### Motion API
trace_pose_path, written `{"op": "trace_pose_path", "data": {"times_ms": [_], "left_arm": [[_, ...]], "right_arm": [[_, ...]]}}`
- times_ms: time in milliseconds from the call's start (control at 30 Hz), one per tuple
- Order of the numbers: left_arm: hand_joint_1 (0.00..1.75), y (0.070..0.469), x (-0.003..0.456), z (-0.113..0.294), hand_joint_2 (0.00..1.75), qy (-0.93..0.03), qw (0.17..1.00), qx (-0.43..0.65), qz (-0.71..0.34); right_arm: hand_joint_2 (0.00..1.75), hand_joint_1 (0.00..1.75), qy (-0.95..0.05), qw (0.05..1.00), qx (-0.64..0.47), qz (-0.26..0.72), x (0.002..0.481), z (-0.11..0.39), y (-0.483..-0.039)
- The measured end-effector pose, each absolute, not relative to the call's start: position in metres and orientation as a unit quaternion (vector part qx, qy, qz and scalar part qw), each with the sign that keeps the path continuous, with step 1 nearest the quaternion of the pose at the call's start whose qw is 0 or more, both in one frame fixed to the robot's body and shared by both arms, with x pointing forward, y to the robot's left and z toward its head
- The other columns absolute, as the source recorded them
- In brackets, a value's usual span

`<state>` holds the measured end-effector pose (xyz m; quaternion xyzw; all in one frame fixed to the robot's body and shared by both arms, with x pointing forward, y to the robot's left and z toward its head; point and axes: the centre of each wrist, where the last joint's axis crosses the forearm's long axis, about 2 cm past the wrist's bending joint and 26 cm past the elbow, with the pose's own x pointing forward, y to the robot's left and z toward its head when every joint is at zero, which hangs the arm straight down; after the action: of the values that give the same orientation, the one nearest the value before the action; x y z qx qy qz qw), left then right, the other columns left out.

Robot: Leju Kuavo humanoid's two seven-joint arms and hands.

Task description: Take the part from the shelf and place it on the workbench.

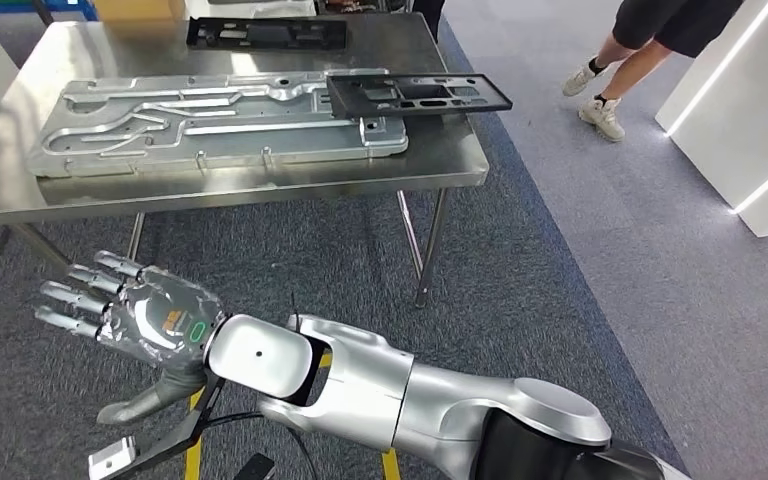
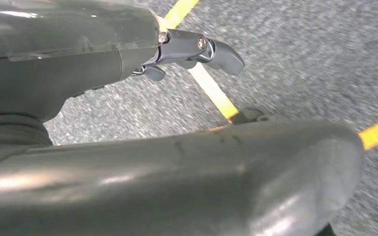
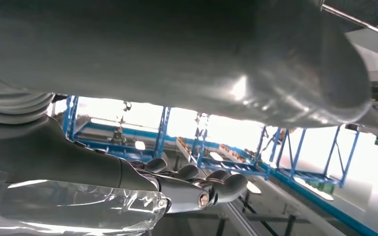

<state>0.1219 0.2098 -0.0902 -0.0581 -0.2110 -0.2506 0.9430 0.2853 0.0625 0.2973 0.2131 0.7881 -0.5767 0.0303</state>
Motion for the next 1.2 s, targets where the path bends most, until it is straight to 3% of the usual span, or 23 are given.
{"op": "trace_pose_path", "data": {"times_ms": [267,467,667,833,1000,1133,1200], "left_arm": [[0.0,0.218,0.12,-0.092,0.0,-0.209,0.944,-0.045,-0.252],[0.0,0.22,0.12,-0.092,0.0,-0.209,0.943,-0.041,-0.257],[0.0,0.226,0.115,-0.094,0.0,-0.199,0.946,-0.036,-0.255],[0.0,0.229,0.11,-0.096,0.0,-0.194,0.949,-0.033,-0.244],[0.0,0.231,0.104,-0.098,0.0,-0.193,0.953,-0.034,-0.232],[0.0,0.234,0.099,-0.099,0.0,-0.189,0.956,-0.033,-0.222],[0.0,0.235,0.096,-0.1,0.0,-0.187,0.957,-0.033,-0.219]], "right_arm": [[0.0,0.0,0.793,-0.023,0.164,-0.586,0.294,0.292,0.057],[0.0,0.0,0.783,-0.196,-0.07,-0.587,0.313,0.274,0.045],[0.0,0.0,0.74,-0.348,-0.257,-0.515,0.331,0.202,0.017],[0.0,0.0,0.714,-0.443,-0.271,-0.47,0.329,0.142,-0.013],[0.0,0.0,0.689,-0.524,-0.21,-0.455,0.315,0.095,-0.041],[1.75,0.0,0.662,-0.561,-0.184,-0.461,0.297,0.066,-0.054],[1.75,0.0,0.653,-0.571,-0.178,-0.465,0.289,0.055,-0.06]]}}
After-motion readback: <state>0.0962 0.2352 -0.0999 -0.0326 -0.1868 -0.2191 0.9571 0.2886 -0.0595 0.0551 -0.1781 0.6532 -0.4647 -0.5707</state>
